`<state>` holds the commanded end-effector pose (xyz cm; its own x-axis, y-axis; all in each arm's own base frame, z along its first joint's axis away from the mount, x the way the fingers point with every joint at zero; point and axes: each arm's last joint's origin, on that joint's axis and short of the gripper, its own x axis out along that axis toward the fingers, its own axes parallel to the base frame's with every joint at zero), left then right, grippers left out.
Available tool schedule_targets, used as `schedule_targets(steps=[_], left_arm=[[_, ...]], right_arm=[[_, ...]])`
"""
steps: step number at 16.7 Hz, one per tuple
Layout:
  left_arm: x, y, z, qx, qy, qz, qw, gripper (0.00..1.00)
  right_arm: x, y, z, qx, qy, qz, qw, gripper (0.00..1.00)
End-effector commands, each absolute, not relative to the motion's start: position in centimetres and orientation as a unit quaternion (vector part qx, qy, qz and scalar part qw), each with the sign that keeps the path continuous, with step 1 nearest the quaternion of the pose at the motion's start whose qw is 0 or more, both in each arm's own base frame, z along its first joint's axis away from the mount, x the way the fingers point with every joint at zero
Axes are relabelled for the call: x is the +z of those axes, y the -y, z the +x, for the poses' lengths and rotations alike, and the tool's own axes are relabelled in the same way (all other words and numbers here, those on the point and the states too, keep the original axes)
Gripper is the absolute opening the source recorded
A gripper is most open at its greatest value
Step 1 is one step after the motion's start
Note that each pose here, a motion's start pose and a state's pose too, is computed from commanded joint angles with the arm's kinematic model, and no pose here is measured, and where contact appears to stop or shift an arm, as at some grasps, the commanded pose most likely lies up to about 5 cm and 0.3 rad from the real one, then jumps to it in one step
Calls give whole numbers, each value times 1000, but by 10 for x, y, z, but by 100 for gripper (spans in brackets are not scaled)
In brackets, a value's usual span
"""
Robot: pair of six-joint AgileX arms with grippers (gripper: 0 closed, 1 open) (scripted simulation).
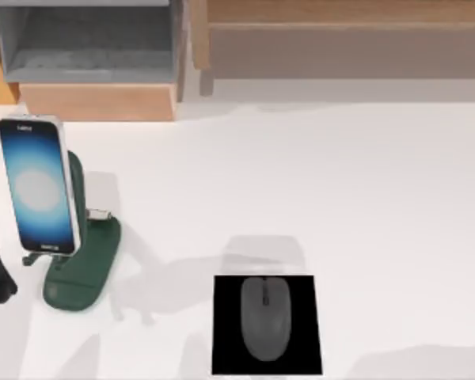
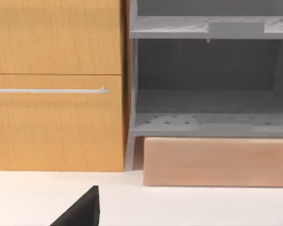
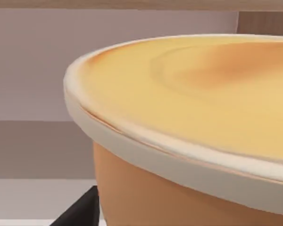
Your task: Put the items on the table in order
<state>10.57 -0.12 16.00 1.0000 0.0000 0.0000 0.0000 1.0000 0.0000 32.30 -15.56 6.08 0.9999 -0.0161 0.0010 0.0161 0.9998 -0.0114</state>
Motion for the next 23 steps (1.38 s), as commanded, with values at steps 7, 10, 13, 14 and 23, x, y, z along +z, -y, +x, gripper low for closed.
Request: schedule_targets(steps=[7,10,13,14,23], left_arm=[[160,1,106,0,0,0,1000,100],[160,1,106,0,0,0,1000,100],[160,1,106,0,0,0,1000,100],[160,1,106,0,0,0,1000,100],[160,1,106,0,0,0,1000,100]], right_arm=[[61,156,325,-8,0,-6,1000,77],[61,156,325,-8,0,-6,1000,55],[61,156,325,-8,0,-6,1000,32],[61,156,325,-8,0,-6,1000,25],[61,156,325,-8,0,-6,1000,0]])
